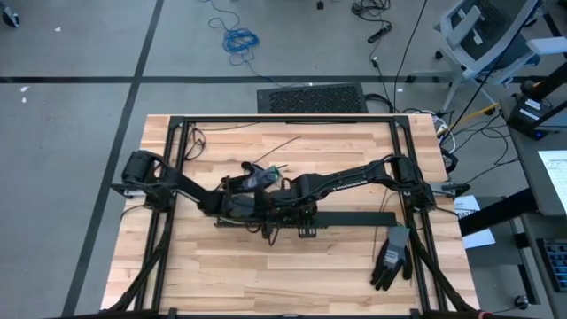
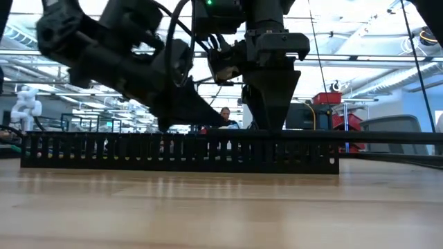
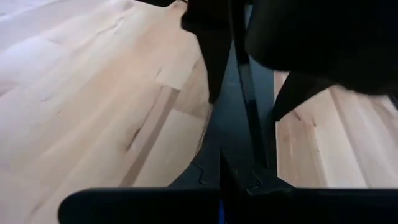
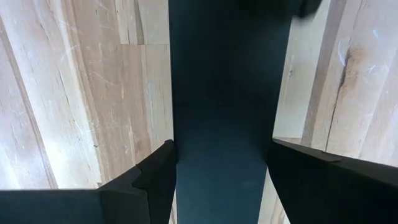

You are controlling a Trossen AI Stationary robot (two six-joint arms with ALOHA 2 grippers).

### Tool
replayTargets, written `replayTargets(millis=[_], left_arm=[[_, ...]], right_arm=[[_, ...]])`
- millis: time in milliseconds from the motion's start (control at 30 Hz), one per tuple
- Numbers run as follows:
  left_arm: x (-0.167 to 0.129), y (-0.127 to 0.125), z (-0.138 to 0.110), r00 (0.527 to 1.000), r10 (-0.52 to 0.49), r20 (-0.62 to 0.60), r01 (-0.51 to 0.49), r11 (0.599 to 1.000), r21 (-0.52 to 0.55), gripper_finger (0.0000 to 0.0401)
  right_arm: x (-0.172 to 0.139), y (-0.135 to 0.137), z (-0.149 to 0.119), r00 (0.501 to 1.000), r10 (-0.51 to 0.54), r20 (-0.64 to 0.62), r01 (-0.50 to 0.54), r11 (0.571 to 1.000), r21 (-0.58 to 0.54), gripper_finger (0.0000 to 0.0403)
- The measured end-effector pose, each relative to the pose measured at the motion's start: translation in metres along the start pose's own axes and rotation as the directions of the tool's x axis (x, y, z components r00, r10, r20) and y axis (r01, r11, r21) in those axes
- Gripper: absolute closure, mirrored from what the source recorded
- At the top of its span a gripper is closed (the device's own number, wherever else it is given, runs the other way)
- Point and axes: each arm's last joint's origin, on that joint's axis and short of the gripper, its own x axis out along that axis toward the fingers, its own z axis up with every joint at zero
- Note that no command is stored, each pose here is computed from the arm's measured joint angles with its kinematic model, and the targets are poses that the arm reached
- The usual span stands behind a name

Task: Ziptie cables
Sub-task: Close the black cable duct lid

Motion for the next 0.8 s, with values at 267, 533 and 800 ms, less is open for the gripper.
replayTargets(millis=[267,533,800], left_arm=[[0.017,-0.008,0.004,0.993,-0.121,-0.020,0.120,0.993,-0.015,0.0401],[0.019,-0.012,-0.005,0.989,-0.133,-0.066,0.133,0.991,-0.001,0.0401],[0.025,-0.010,-0.015,0.986,-0.144,-0.082,0.145,0.989,-0.004,0.0401]], right_arm=[[0.000,0.000,0.000,1.000,-0.003,-0.001,0.003,1.000,0.000,0.0206],[0.000,0.000,0.000,1.000,0.000,-0.001,0.000,1.000,0.000,0.0206],[0.000,0.000,0.000,1.000,-0.001,-0.006,0.001,1.000,-0.002,0.0206]])
